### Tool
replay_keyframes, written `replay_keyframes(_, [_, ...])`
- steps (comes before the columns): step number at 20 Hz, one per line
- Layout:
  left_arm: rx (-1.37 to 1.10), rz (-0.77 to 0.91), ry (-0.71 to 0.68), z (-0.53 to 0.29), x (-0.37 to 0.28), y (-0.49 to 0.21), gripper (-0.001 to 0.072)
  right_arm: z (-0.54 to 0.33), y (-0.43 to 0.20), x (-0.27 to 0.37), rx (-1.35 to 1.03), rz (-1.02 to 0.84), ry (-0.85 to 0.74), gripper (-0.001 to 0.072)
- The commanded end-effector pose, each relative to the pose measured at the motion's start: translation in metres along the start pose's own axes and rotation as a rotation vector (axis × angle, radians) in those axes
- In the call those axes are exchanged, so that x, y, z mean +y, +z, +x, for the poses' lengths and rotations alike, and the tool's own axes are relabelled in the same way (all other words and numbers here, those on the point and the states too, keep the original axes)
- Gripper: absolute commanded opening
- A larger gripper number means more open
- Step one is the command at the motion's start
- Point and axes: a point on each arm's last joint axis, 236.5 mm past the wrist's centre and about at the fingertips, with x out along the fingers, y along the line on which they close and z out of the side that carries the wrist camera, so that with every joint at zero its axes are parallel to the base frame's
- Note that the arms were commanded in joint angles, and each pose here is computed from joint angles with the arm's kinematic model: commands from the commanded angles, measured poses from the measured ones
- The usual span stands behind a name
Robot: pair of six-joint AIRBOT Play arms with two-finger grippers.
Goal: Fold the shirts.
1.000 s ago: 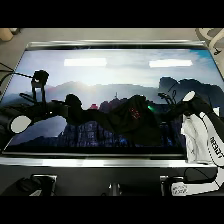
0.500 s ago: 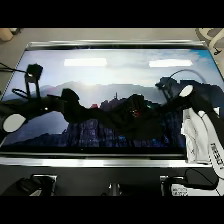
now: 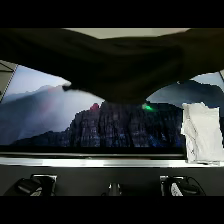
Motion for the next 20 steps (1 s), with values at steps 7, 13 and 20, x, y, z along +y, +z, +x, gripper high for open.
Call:
replay_keyframes(7, [0.499, -0.028, 0.144, -0.037, 0.035, -0.133, 0.0022, -0.059, 0.067, -0.020, -0.222, -0.050, -0.151, 0.0019])
replay_keyframes(13, [1.063, -0.106, 0.188, -0.046, 0.047, -0.399, 0.0022, 0.114, -0.157, 0.027, 0.459, 0.077, 0.262, 0.0019])
replay_keyframes(20, [1.115, -0.294, 0.161, -0.035, 0.030, -0.492, 0.0023, 0.230, -0.366, 0.154, 0.869, 0.715, 0.649, 0.0020])
